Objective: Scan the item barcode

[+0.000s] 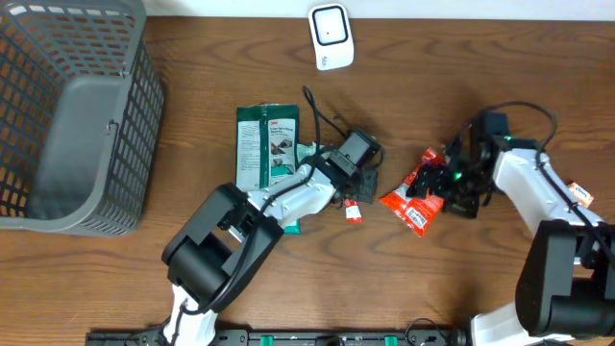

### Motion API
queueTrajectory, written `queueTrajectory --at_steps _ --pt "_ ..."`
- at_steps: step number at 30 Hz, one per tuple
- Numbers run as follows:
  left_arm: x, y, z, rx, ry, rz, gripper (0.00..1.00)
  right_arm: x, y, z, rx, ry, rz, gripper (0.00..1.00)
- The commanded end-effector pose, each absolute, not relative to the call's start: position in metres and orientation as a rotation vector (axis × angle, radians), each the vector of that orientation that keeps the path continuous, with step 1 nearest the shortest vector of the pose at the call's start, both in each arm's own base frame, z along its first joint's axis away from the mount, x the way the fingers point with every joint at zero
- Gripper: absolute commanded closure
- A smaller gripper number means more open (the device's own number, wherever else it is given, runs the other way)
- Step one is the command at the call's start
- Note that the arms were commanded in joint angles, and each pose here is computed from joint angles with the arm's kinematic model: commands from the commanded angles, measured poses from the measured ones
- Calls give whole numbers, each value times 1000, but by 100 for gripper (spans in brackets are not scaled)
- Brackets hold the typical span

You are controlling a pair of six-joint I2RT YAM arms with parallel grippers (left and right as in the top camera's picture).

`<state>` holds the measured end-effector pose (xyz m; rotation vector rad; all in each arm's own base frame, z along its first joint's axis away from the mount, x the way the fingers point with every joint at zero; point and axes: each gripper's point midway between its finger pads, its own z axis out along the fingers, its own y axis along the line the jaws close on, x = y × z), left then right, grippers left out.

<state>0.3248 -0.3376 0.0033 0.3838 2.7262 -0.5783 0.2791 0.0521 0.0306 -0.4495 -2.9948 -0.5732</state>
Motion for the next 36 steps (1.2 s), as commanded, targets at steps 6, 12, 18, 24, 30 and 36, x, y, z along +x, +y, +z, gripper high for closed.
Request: queueTrajectory --at_steps 6,12,18,24,30,36 --pt "342 -319 12 422 2704 -515 93 250 100 25 -697 -2708 -858 15" --pt "337 -313 72 450 2628 -541 92 303 110 34 -812 -2780 -1078 20" --pt "326 -303 102 448 2617 -548 92 336 143 80 -618 -2716 -1560 19" --pt "320 -302 97 346 2671 -565 92 354 150 112 -377 -2765 -1805 25" --pt "321 -321 82 381 2656 -592 92 398 106 97 -389 -3198 -1603 33" --pt "324 -366 61 372 2609 -760 92 414 77 92 -349 -3420 -1360 39"
